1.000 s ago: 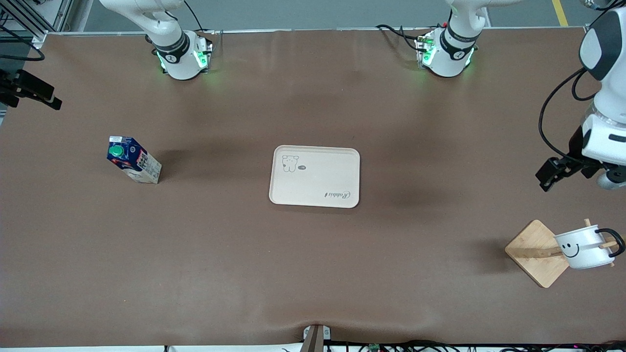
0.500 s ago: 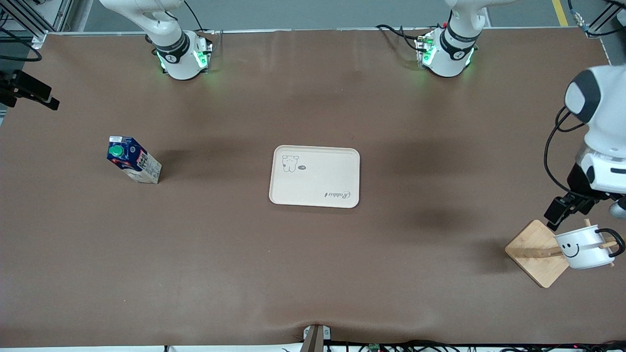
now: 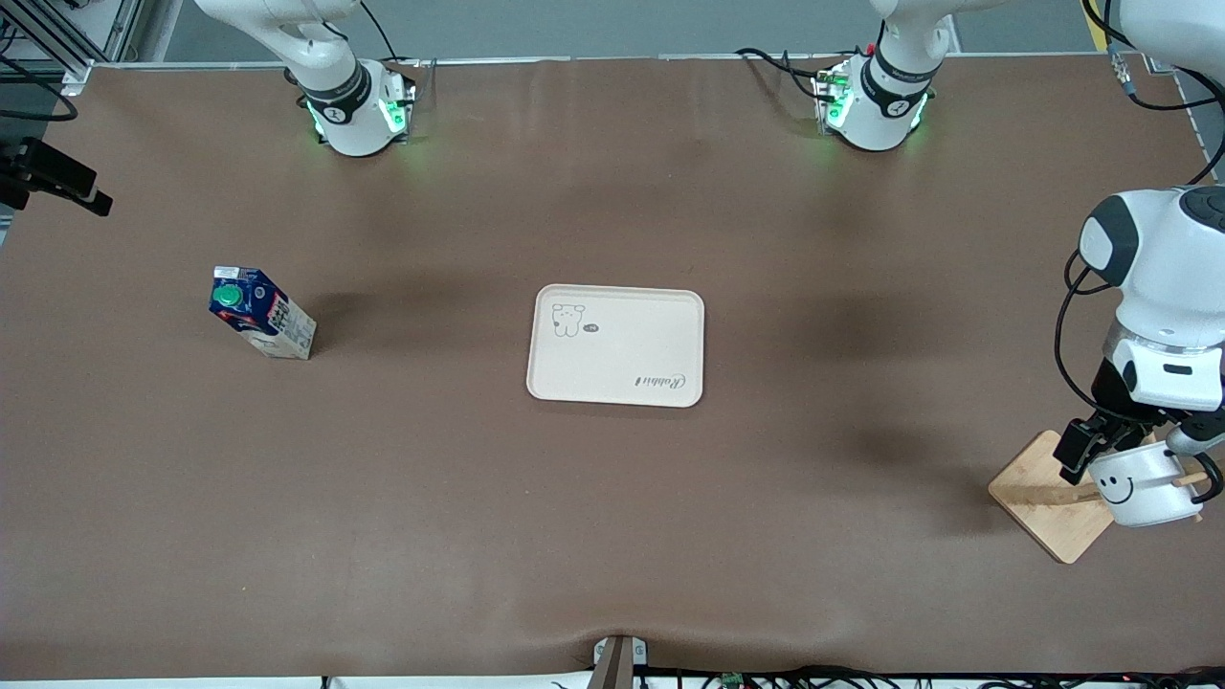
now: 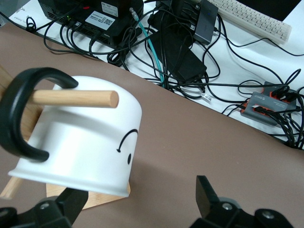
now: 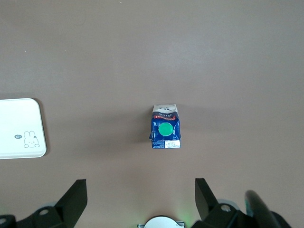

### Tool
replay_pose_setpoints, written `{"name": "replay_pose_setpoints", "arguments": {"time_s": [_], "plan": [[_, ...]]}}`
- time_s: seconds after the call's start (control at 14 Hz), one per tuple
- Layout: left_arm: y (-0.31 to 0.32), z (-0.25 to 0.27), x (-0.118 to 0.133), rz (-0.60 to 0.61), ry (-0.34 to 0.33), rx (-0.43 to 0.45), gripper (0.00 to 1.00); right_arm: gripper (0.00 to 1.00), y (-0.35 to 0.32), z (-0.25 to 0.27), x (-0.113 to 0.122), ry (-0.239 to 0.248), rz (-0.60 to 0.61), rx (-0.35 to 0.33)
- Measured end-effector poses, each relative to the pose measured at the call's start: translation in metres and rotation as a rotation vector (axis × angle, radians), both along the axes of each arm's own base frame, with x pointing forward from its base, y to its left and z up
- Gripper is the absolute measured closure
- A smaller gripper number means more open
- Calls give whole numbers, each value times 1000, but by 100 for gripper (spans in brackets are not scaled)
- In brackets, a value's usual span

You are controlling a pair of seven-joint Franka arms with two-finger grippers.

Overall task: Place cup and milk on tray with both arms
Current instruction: 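Close the left gripper on the white mug's rim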

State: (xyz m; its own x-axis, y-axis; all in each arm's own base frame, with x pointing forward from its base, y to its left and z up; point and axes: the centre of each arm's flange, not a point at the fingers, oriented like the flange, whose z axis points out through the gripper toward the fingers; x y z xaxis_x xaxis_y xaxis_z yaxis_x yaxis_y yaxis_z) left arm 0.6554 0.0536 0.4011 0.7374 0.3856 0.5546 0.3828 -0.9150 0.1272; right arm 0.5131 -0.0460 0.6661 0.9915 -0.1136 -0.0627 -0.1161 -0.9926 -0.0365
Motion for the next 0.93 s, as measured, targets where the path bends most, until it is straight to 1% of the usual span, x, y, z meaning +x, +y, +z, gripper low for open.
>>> {"name": "replay_pose_setpoints", "arguments": {"time_s": [0.21, 0.29, 0.36, 0.43, 0.5, 0.57, 0.64, 0.71, 0.79, 0.86, 0.93], "plan": [[0, -12, 3, -31, -12, 27, 0, 0, -1, -3, 2, 6, -2, 0], [-1, -16, 3, -43, -9, 40, 4, 0, -1, -4, 3, 8, -3, 0], [-1, -18, 3, -54, -6, 53, 4, 0, -1, -5, 3, 9, -3, 0], [0, -18, 4, -63, -4, 68, 11, 0, 0, -5, 3, 9, -2, 0], [2, -18, 4, -67, -5, 80, 23, 0, 0, -5, 3, 9, -1, 0], [3, -18, 4, -69, -5, 87, 31, 0, 1, -5, 3, 9, 0, 0], [4, -18, 5, -69, -4, 90, 31, 0, 1, -5, 3, 9, 1, 0], [5, -18, 5, -69, -4, 91, 37, 0, 1, -5, 3, 9, 1, 0], [5, -19, 5, -69, -3, 91, 50, 0, 1, -5, 3, 8, 1, 0], [5, -20, 5, -69, -2, 91, 60, 0, 1, -5, 3, 8, 1, 0], [5, -21, 5, -70, -1, 91, 65, 0, 1, -5, 3, 8, 0, 0]]}}
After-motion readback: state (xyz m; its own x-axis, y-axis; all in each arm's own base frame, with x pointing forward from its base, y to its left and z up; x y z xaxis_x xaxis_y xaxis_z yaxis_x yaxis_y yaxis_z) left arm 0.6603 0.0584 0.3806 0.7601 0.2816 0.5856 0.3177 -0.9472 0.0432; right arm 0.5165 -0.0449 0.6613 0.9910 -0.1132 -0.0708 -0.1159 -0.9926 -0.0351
